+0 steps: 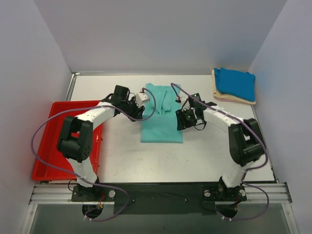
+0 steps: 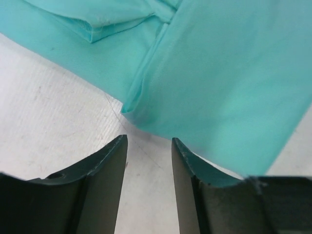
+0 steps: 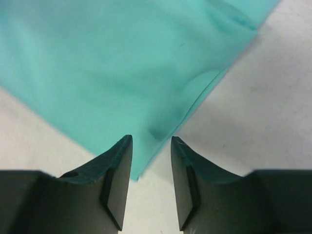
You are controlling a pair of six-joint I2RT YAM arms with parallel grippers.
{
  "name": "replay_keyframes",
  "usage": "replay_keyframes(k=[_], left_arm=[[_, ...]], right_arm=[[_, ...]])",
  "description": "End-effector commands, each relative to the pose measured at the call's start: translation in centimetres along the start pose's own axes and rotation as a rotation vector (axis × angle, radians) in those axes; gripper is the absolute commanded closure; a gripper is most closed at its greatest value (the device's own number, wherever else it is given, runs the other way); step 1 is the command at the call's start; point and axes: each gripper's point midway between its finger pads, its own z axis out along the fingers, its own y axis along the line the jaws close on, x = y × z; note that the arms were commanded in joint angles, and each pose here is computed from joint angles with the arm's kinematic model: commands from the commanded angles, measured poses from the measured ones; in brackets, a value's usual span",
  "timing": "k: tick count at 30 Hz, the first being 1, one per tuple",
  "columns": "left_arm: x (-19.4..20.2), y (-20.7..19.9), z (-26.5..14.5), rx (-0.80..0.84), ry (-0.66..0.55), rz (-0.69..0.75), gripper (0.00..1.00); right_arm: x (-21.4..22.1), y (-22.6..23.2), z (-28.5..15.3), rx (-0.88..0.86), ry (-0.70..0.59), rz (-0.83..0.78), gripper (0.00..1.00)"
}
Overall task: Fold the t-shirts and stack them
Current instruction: Fold the folded rectangular tshirt in 1/3 of the way, then grab one side of the 2/3 rectangular tshirt with both arms
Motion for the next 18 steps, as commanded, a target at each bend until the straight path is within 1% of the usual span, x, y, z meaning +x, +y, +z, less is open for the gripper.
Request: replay_keyframes(k=[1, 2, 3, 4, 5, 6, 7, 8, 9, 10, 11, 12, 18], left_arm=[[-4.9, -3.5, -4.8, 0.063, -0.197, 0.190, 0.45], [-4.1, -5.0, -5.2, 0.089, -0.206, 0.266, 0.40], [-3.9, -6.2, -5.4, 0.118, -0.221, 0.312, 0.37], [-2.6, -7.9, -5.2, 0.152, -0.209, 0.408, 0.35], [-1.8, -8.7, -5.0, 0.169, -0.200, 0.447, 0.34], [-0.7, -10.1, -4.7, 0.192, -0.187, 0.527, 0.32], [-0.2, -10.3, -4.4, 0.184, -0.177, 0.567, 0.32], [0.9, -11.4, -3.9, 0.202, -0.159, 0.613, 0.30], [0.9, -11.0, -3.5, 0.169, -0.147, 0.650, 0.30], [1.6, -11.7, -2.8, 0.181, -0.128, 0.678, 0.29], [1.6, -11.2, -2.4, 0.148, -0.111, 0.699, 0.29], [1.9, -11.5, -1.8, 0.157, -0.096, 0.713, 0.28], [2.7, -10.5, 0.1, 0.143, -0.046, 0.702, 0.28]], right_arm=[[-3.1, 4.6, -6.5, -0.042, -0.288, -0.458, 0.61], [-1.0, 5.2, -5.6, -0.066, -0.273, -0.528, 0.59], [-1.7, 5.8, -6.6, -0.071, -0.341, -0.679, 0.54], [0.6, 6.1, -5.6, -0.101, -0.311, -0.740, 0.52], [1.1, 6.7, -5.9, -0.127, -0.323, -0.877, 0.50], [2.8, 6.7, -5.3, -0.146, -0.289, -0.944, 0.50], [3.7, 6.8, -5.0, -0.156, -0.268, -1.051, 0.47], [5.1, 6.7, -4.4, -0.170, -0.236, -1.088, 0.47], [6.0, 6.1, -3.7, -0.168, -0.198, -1.130, 0.46], [6.3, 5.4, -3.3, -0.146, -0.164, -1.141, 0.46], [6.8, 4.9, -2.7, -0.141, -0.123, -1.146, 0.46], [6.8, 4.0, -2.5, -0.098, -0.092, -1.151, 0.46], [7.4, 2.7, -0.2, 0.025, -0.005, -1.248, 0.46]])
